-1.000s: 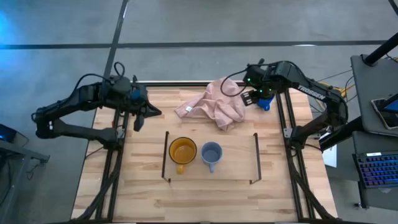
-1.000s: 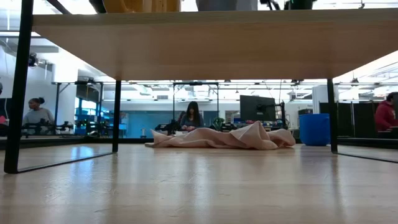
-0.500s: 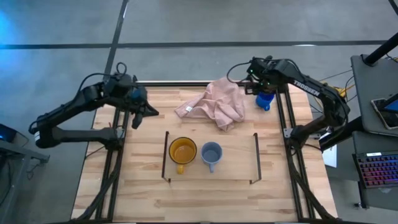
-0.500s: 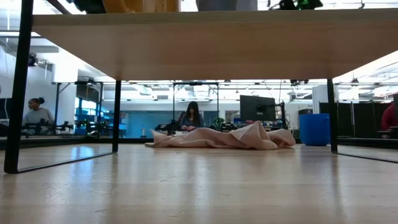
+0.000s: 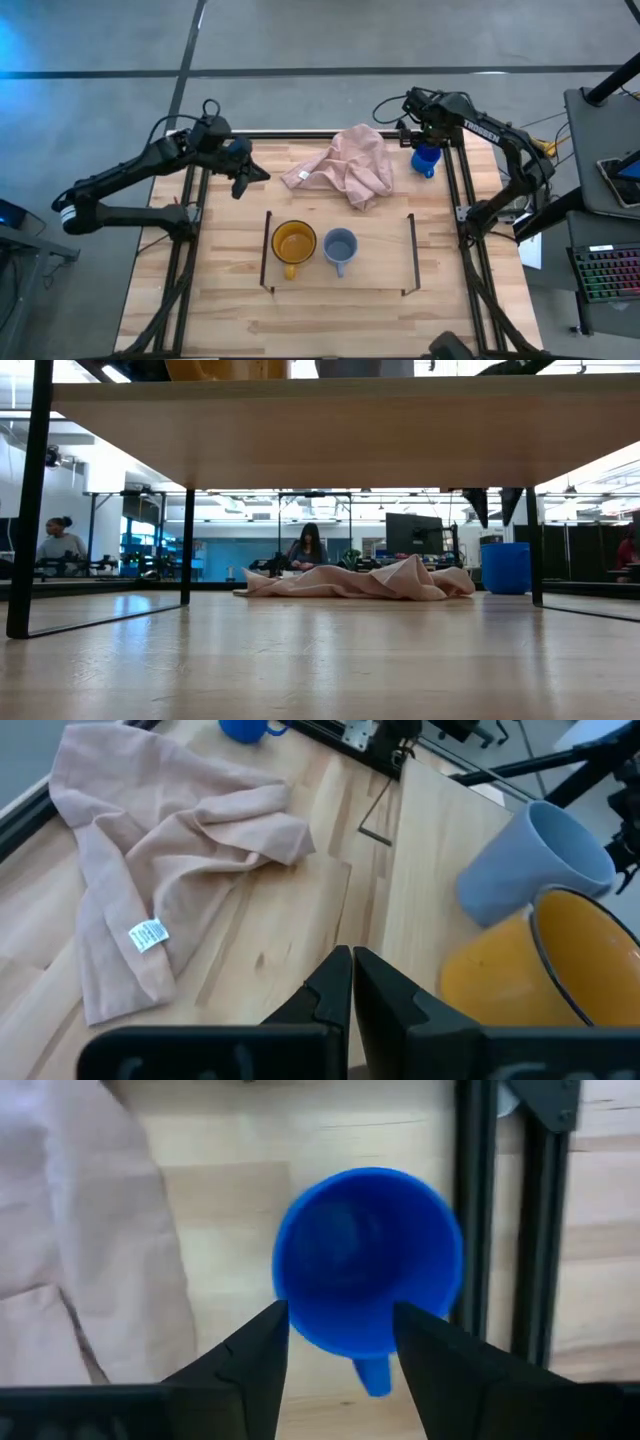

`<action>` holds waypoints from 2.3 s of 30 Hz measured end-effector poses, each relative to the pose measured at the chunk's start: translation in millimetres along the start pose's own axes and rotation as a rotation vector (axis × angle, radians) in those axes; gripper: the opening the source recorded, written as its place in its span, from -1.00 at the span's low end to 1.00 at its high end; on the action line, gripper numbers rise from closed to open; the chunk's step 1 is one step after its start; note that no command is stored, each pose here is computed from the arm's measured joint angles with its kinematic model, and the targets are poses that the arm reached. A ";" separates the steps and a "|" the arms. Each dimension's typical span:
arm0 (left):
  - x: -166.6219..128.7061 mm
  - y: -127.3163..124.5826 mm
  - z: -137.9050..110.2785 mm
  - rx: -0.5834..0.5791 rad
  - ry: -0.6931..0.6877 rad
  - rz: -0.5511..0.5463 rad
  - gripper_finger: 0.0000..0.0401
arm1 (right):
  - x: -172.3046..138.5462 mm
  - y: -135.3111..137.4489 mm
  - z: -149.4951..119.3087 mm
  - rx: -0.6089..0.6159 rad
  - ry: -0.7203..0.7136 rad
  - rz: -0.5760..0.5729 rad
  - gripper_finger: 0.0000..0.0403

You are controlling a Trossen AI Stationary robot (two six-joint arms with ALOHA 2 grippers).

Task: Stack small to large cups/mugs on shelf
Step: Put the blue mug on the shelf

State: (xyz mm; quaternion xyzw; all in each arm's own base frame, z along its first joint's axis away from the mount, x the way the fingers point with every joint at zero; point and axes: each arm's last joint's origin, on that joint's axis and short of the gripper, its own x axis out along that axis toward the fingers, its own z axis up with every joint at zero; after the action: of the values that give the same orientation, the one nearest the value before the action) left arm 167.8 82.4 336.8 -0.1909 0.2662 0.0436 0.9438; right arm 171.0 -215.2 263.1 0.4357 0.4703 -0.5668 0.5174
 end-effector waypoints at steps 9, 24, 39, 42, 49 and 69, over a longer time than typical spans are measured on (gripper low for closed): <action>16.9 11.1 2.3 -0.054 0.039 0.016 -1.00 | 26.0 14.0 11.4 -0.045 0.030 0.031 -0.15; 23.9 15.7 6.4 -0.056 0.029 0.020 -1.00 | 64.0 16.8 16.7 -0.075 0.163 -0.003 -0.25; 23.5 16.1 6.4 -0.057 0.028 0.022 -1.00 | 58.0 15.7 17.4 -0.100 0.130 -0.003 -0.92; 23.5 16.1 6.3 -0.057 0.028 0.022 -1.00 | 54.8 14.8 15.8 -0.109 0.141 0.015 -0.95; 23.5 16.1 6.3 -0.057 0.028 0.021 -1.00 | 21.4 18.1 -2.0 -0.149 0.133 0.026 -0.95; 36.4 20.6 4.7 -0.062 0.080 -0.054 -1.00 | -176.1 78.7 -132.7 -0.055 0.007 0.361 -0.96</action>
State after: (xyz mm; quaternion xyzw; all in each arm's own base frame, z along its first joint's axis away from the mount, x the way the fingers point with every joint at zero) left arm 197.3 102.5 314.6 -0.2288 0.2968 0.0188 0.9269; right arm 265.3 -55.3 405.7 0.5007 0.4014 -0.4502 0.6209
